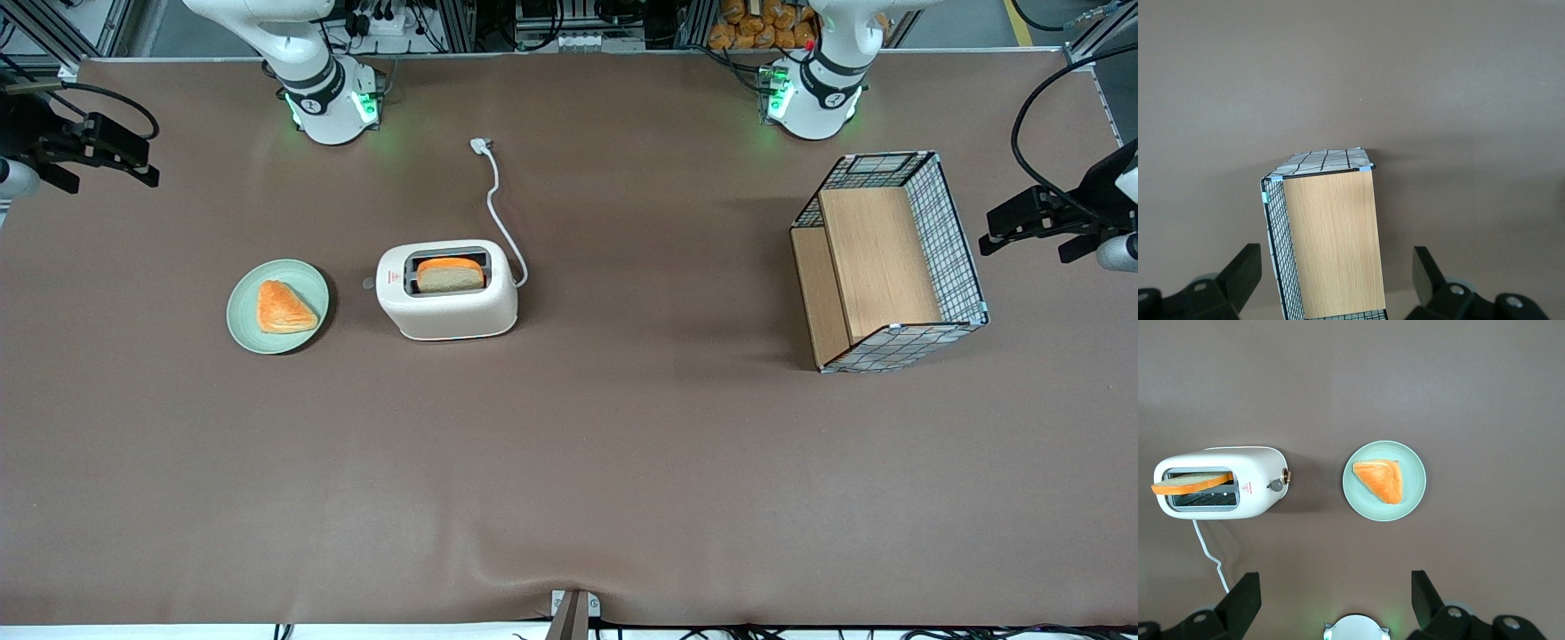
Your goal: Press toaster button with right arm
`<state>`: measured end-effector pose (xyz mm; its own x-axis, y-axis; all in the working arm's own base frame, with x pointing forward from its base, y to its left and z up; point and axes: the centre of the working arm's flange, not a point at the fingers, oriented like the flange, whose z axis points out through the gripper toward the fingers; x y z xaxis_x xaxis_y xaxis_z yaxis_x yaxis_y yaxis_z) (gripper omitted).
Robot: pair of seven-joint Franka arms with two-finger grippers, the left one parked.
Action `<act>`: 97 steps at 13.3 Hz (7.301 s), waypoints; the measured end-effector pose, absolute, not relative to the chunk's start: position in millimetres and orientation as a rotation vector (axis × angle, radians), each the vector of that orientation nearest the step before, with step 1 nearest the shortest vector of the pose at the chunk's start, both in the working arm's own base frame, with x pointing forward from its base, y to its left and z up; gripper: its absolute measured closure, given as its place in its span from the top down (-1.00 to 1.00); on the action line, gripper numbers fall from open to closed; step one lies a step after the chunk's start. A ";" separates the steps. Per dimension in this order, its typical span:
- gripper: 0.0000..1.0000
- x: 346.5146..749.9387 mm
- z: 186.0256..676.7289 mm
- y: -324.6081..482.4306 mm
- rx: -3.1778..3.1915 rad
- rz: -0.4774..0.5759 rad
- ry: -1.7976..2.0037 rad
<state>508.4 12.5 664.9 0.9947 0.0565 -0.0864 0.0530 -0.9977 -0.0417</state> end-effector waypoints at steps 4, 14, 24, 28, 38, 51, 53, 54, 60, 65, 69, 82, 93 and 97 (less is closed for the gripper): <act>1.00 509.0 665.3 12.0 -3.102 0.128 -0.084; 1.00 509.9 665.7 4.1 -3.104 0.117 -0.060; 1.00 509.9 665.3 4.5 -3.104 0.119 -0.061; 1.00 509.8 665.4 4.6 -3.104 0.119 -0.061; 1.00 509.0 666.5 4.6 -3.104 0.116 -0.061; 1.00 507.7 668.3 8.9 -3.105 0.111 -0.074; 1.00 507.7 668.3 9.7 -3.105 0.111 -0.076; 0.99 507.7 668.2 10.0 -3.105 0.111 -0.077; 0.05 512.3 647.3 17.1 -3.070 0.131 -0.088; -0.81 514.2 612.8 44.6 -3.028 0.187 -0.149; -0.98 515.9 582.0 58.9 -2.968 0.205 -0.155; -0.98 494.0 466.5 105.5 -2.864 0.166 -0.123; -0.98 476.8 392.0 100.9 -2.691 0.124 0.022; -0.98 477.8 367.6 87.3 -2.651 0.125 0.040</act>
<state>477.8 87.3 367.6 0.9954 -0.0060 -0.0959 -0.0503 -0.8830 -0.4667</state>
